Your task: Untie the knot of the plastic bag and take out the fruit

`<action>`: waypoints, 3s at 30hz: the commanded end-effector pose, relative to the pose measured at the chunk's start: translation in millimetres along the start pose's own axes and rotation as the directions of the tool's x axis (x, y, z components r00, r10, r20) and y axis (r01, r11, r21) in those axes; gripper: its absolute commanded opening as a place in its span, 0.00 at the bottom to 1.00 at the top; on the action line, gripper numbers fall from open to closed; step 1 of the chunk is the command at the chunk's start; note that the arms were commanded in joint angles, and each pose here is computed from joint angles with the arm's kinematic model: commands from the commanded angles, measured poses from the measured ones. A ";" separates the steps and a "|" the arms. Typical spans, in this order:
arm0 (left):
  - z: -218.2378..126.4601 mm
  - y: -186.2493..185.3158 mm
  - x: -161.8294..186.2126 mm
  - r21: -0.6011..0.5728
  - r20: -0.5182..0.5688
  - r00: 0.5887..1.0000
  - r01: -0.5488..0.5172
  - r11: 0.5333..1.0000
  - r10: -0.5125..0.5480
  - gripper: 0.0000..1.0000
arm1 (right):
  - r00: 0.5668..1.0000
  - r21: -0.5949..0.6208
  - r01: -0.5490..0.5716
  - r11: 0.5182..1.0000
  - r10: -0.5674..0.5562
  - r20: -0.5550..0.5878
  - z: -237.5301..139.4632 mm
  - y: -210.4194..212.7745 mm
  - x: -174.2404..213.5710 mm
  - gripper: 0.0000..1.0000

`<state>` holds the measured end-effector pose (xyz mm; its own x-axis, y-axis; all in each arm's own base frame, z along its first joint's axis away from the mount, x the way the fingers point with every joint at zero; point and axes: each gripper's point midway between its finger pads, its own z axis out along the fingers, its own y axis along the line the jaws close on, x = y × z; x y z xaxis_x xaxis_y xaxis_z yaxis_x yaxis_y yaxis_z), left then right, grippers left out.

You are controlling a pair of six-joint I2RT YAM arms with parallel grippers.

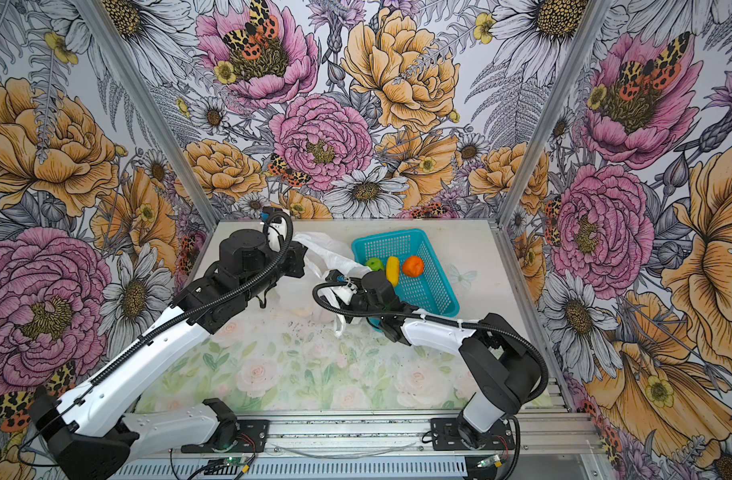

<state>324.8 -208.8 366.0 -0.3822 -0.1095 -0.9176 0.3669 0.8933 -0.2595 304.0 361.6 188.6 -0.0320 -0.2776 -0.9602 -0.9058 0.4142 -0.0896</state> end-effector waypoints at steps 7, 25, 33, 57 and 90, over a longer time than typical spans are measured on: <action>7.6 23.8 18.5 -0.120 -0.035 0.997 -0.078 0.990 0.074 0.00 | 0.993 0.087 -0.094 0.992 0.088 0.074 -9.7 -0.9 37.9 0.25; 20.1 23.8 44.9 -0.102 -0.095 0.994 -0.058 0.993 0.048 0.00 | 0.985 -0.074 -0.169 0.983 0.171 0.031 46.0 53.9 56.0 0.33; 34.6 52.0 54.8 -0.204 -0.123 0.992 -0.052 0.978 0.027 0.00 | 0.995 -0.258 -0.089 0.962 0.096 0.014 63.5 129.5 32.0 0.14; 35.7 54.4 42.8 -0.174 -0.074 0.997 -0.045 0.984 0.032 0.00 | 0.997 0.110 0.075 0.991 -0.072 -0.035 -20.8 83.8 19.7 0.28; 22.6 40.1 35.9 -0.113 -0.050 0.997 -0.069 0.991 0.064 0.00 | 0.903 0.406 -0.070 0.911 0.231 -0.363 79.1 2.6 135.6 0.66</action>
<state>348.1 -184.7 309.5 -0.4241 -0.0334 -0.9050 0.2731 0.9481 -0.1630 327.8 397.1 55.9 -0.3378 -0.4423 -0.8309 -0.6620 0.7391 -0.1243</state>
